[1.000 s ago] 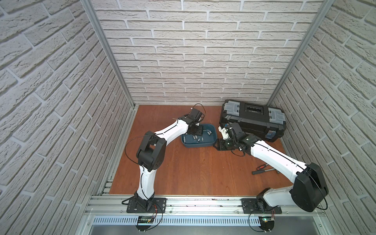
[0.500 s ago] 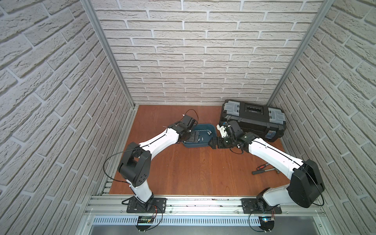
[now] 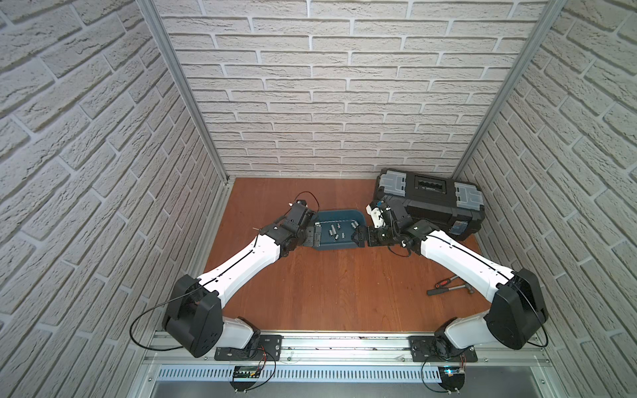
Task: Put the socket on the desktop into the storage box
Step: Reset both arms
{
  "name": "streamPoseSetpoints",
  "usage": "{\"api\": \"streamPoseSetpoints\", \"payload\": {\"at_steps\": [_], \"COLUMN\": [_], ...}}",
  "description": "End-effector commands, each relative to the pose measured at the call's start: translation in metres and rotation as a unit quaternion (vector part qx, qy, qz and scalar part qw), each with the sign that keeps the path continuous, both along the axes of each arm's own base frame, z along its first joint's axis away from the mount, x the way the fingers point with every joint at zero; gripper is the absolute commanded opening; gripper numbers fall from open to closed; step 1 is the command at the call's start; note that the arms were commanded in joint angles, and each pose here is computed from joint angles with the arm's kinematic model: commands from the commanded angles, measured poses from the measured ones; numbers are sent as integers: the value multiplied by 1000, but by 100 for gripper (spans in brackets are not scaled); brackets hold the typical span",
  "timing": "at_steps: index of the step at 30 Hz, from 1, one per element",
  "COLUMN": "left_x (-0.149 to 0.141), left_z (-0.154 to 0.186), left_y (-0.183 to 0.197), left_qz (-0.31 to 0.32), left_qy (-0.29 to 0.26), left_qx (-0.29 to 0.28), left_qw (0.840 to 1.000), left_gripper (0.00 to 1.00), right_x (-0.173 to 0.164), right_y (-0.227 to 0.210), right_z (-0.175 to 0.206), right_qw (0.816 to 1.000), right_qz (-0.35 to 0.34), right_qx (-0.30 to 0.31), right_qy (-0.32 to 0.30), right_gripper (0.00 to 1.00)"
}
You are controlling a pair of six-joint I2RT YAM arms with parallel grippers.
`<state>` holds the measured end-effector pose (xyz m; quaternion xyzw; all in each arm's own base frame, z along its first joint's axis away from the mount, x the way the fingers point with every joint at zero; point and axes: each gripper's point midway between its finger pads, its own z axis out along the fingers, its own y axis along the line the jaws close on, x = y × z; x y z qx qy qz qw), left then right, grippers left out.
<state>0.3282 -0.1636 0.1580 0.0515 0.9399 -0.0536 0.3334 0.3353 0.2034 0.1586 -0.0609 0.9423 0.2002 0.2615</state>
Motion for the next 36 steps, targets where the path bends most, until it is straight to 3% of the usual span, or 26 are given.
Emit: {"api": "streamPoseSetpoints", "payload": {"at_steps": [1,8,15,17,21,24,30,36], "left_x": [0,-1,3,4,2,-5,-20,-3], "left_z": [8,5,22,19,13,4,-16,-27], "left_y": [20,81,121,132,157,182,221,238], "left_qz": [28,107,135,143,164,196,245,260], "left_qy": [-27,-39,-126,-139,-157,-163,-181,-233], "left_qx": [11,74,146,165,190,188,160,135], "left_qw": [999,991,972,966,955,949,939,927], "left_gripper": [98,98,98,98,98,98,98,98], "right_x": [14,27,32,36,36,30,13,6], "right_y": [-8,-39,-75,-93,-141,-170,-218,-239], "right_z": [14,33,53,53,55,53,30,5], "right_qw": [999,990,971,954,900,874,856,843], "right_qz": [-15,-65,-114,-136,-208,-248,-325,-345], "right_qx": [-23,-87,-145,-188,-287,-321,-292,-265], "right_qy": [-30,-88,-154,-188,-253,-269,-276,-317], "right_gripper": [100,100,99,99,99,99,98,99]}}
